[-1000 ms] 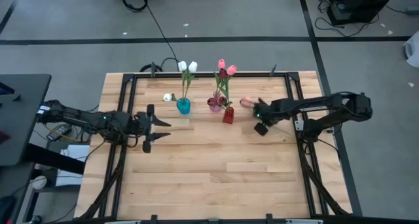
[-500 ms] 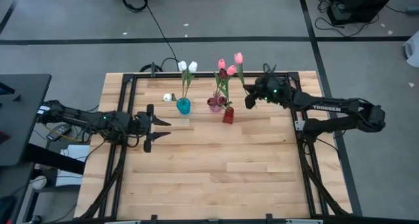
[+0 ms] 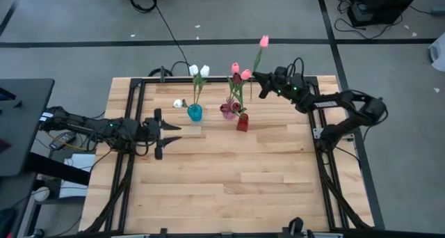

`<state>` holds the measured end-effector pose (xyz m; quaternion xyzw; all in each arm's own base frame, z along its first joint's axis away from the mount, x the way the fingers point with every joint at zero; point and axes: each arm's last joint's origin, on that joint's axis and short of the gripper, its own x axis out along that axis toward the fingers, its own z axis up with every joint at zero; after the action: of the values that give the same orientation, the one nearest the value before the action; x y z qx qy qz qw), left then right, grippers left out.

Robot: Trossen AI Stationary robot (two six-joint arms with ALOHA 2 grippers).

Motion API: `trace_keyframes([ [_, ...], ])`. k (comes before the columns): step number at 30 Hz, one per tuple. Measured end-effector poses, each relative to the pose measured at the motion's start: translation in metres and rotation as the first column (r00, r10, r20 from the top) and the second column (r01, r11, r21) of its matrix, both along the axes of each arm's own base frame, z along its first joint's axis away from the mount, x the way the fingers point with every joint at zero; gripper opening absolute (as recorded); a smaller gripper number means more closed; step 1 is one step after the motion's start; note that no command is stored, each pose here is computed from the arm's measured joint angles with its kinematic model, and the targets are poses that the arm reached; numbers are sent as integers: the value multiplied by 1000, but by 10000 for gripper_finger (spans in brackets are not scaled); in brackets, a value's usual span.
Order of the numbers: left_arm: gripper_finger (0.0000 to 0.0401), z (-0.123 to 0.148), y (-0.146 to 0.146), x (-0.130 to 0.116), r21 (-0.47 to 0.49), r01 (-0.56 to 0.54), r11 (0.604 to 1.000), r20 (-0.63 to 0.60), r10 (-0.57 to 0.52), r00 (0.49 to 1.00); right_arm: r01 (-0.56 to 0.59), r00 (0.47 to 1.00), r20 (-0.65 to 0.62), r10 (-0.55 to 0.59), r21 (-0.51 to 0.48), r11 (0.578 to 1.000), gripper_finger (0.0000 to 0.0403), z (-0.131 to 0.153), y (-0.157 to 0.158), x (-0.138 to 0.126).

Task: Sort flowers into vase by color
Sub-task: Put the pink tulip into the pink vase

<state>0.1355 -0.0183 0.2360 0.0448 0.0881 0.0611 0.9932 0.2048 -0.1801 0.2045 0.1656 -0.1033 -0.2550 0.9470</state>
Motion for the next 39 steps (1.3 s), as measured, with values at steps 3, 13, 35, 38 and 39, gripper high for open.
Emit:
trace_keyframes([
  [3,161,0,1,0,-25,-22,999,5,22,1000,-12,997,81,12,5,1000,0,1,-9,-1],
  [13,161,1,2,0,-64,-67,996,22,69,997,-94,941,324,100,-36,995,0,12,-11,-7],
  [35,161,2,3,0,20,-102,995,17,102,995,-122,922,361,142,-79,989,1,30,23,38],
  [38,161,2,3,0,20,-102,995,17,102,995,-113,922,363,133,-76,991,1,30,25,40],
  [39,161,2,3,0,20,-102,995,17,102,995,-110,922,365,130,-74,991,1,30,27,41],
])
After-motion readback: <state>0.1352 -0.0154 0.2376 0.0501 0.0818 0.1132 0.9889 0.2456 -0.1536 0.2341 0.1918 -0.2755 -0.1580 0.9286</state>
